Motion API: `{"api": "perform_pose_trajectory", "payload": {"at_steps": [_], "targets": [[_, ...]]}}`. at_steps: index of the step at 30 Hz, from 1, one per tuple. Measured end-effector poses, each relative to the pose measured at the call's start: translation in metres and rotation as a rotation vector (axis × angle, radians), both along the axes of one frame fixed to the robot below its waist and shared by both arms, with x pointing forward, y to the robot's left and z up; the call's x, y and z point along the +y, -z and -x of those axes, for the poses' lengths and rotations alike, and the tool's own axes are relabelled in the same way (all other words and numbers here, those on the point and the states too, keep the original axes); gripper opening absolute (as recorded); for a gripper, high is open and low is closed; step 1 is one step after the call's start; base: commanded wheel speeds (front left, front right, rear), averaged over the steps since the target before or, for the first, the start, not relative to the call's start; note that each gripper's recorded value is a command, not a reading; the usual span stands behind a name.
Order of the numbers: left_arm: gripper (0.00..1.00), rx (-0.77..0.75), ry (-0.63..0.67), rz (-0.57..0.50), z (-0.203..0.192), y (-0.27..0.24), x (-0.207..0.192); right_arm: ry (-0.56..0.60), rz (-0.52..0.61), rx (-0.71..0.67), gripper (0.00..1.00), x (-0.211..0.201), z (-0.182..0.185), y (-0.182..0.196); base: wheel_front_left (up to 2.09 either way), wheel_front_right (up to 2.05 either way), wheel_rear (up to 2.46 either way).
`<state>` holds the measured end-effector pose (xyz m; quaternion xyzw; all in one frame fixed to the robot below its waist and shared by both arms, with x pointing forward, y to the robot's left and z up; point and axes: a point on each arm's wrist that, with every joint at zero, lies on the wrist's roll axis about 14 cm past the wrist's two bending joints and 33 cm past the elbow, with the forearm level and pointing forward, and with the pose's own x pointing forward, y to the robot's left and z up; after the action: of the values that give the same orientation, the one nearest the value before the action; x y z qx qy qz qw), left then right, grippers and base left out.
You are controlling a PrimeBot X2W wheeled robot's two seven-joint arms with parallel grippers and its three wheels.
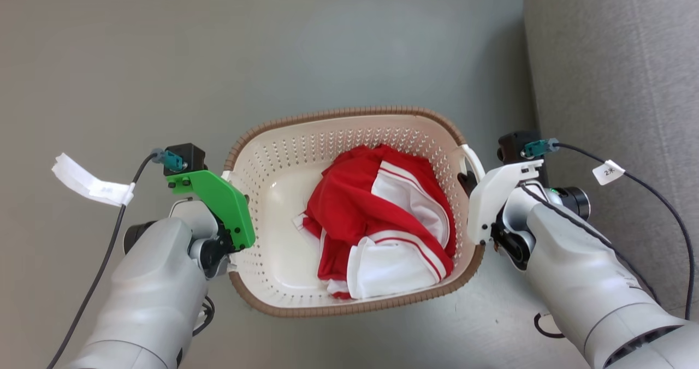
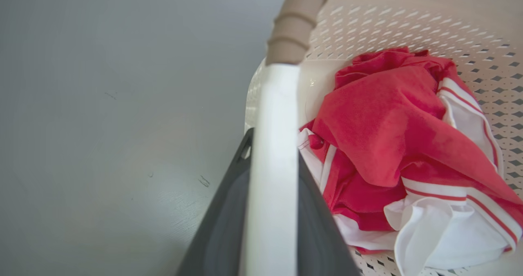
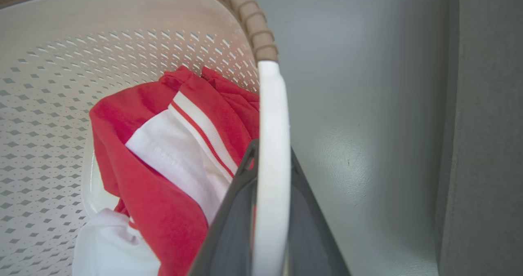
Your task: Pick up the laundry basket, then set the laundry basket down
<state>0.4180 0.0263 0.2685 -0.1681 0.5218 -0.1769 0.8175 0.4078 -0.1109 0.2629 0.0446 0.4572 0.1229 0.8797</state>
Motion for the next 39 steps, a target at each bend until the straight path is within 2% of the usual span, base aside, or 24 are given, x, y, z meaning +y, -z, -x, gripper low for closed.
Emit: {"api": "perform_pose_trajectory", "payload": {"at_steps": [23, 39], "targets": [[0.0, -0.002, 0.004, 0.011, 0.036, -0.054, 0.003, 0.004, -0.014, 0.002, 0.0, 0.001, 0.033, -0.054, 0.0, 0.0, 0.0], [0.0, 0.01, -0.002, 0.012, 0.062, -0.07, 0.01, -0.011, -0.025, -0.005, 0.0, 0.008, 0.054, -0.073, 0.0, 0.0, 0.0]]}}
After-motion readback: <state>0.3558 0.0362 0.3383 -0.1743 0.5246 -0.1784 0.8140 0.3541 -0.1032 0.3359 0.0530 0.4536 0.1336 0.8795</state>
